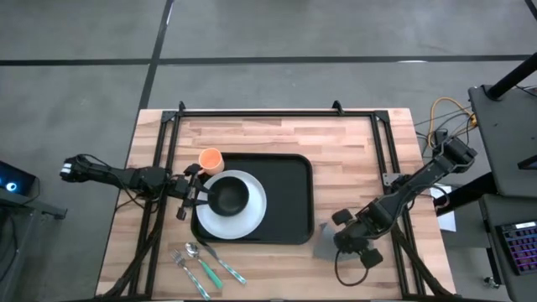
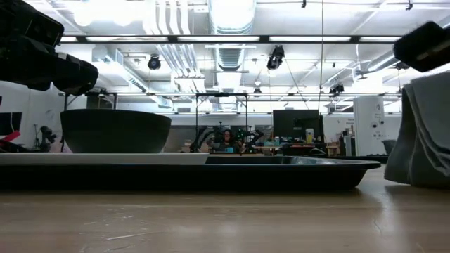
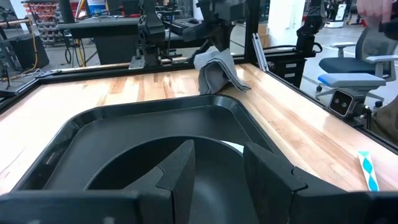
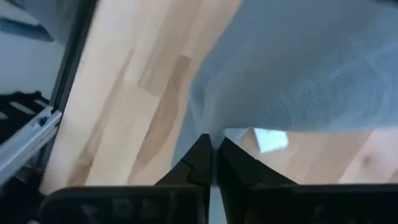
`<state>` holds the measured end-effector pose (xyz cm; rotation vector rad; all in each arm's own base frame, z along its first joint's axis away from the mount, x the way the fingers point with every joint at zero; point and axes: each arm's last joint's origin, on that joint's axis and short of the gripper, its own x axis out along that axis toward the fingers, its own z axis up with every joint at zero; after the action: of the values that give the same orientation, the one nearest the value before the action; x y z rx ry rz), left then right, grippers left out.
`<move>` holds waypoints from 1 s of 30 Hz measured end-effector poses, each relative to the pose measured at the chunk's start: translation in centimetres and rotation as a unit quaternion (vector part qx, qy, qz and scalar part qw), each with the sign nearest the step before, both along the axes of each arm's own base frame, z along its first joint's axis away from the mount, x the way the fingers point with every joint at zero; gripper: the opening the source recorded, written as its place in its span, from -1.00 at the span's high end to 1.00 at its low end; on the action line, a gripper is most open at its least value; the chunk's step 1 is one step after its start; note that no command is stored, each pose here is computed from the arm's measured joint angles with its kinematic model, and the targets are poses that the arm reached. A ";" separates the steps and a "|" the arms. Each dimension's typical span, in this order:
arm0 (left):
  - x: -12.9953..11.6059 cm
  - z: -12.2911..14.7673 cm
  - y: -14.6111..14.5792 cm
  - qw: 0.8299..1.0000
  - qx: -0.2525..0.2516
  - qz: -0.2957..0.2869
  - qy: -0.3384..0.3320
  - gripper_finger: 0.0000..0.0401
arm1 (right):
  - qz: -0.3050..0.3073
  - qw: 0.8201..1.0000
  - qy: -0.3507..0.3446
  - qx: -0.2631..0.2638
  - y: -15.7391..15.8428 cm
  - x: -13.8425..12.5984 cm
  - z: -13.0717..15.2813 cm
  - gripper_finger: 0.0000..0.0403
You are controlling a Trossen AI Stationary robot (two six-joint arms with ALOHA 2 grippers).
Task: Set up tray
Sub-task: Put the gray napkin on the black serving tray to the right of the white plate
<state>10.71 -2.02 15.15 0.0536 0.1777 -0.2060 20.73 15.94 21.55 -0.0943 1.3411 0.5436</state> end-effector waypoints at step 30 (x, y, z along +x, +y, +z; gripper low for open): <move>0.0 0.0 0.0 1.000 0.000 0.000 0.000 0.41 | -0.080 0.982 -0.167 -0.045 -8.8 6.1 0.2 0.96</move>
<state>10.71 -2.02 15.15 0.0536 0.1775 -0.2060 26.85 7.11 21.79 -0.1435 1.0348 0.3139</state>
